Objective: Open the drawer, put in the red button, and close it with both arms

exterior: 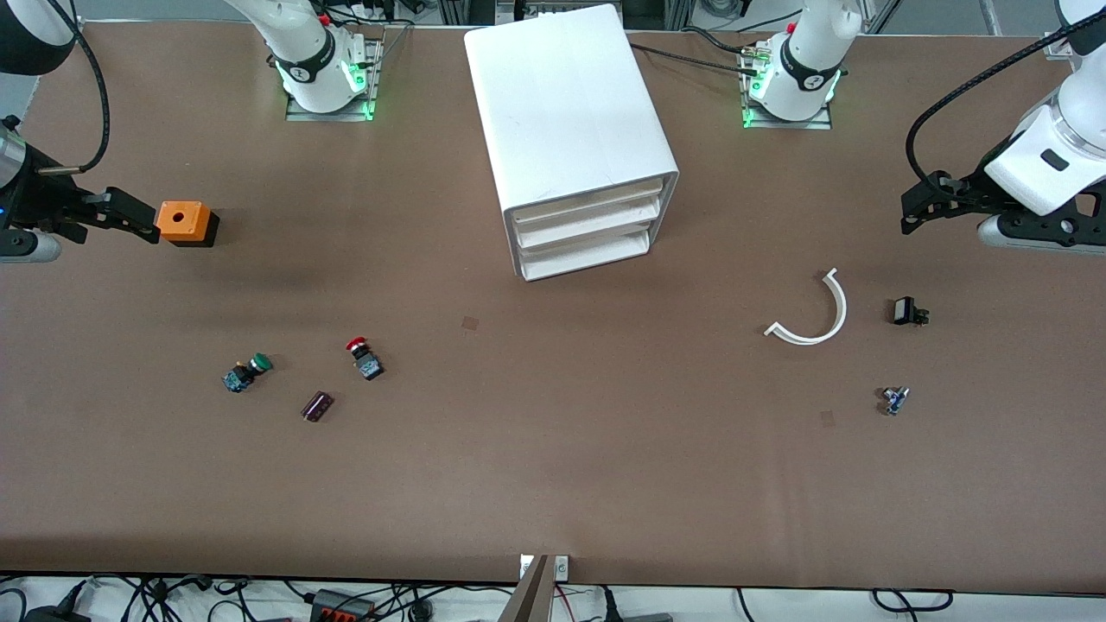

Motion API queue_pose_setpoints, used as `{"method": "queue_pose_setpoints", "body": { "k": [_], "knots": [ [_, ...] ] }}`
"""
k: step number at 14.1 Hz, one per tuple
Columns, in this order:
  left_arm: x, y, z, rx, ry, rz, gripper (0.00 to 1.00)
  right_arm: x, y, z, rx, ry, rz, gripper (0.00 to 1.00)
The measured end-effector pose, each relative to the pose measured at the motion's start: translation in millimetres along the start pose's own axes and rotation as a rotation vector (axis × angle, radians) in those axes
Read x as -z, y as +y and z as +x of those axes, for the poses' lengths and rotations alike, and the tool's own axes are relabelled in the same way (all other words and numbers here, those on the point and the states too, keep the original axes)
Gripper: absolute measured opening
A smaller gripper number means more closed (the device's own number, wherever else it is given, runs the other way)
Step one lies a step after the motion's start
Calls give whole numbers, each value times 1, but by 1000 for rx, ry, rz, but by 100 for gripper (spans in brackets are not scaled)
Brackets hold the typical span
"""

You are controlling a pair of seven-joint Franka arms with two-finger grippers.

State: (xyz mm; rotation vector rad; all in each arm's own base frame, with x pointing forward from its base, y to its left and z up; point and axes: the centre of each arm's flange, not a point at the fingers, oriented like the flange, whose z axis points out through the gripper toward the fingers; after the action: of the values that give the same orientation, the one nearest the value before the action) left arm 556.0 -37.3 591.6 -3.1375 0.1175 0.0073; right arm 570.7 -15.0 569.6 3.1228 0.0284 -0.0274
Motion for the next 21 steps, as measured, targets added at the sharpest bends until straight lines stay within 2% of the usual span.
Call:
{"method": "queue_pose_setpoints", "body": {
  "k": [8,13,15,17,19,21],
  "knots": [
    [-1,0,-1,-1,-12,0,100,0,0,0,0,0,0,100],
    [-6,9,-8,-15,-76,0,100,-6,-1,2,1,-11,-1,100],
    [-11,14,-15,-25,-132,1,100,-26,-6,9,9,-46,-1,100],
    [-20,29,-27,-55,-239,4,100,-56,-27,21,45,-90,-6,100],
    [-34,57,-38,-109,-356,15,100,-89,-71,35,115,-118,-16,100],
    [-48,93,-42,-179,-418,27,100,-123,-112,47,172,-152,-29,100]
  ]
}}
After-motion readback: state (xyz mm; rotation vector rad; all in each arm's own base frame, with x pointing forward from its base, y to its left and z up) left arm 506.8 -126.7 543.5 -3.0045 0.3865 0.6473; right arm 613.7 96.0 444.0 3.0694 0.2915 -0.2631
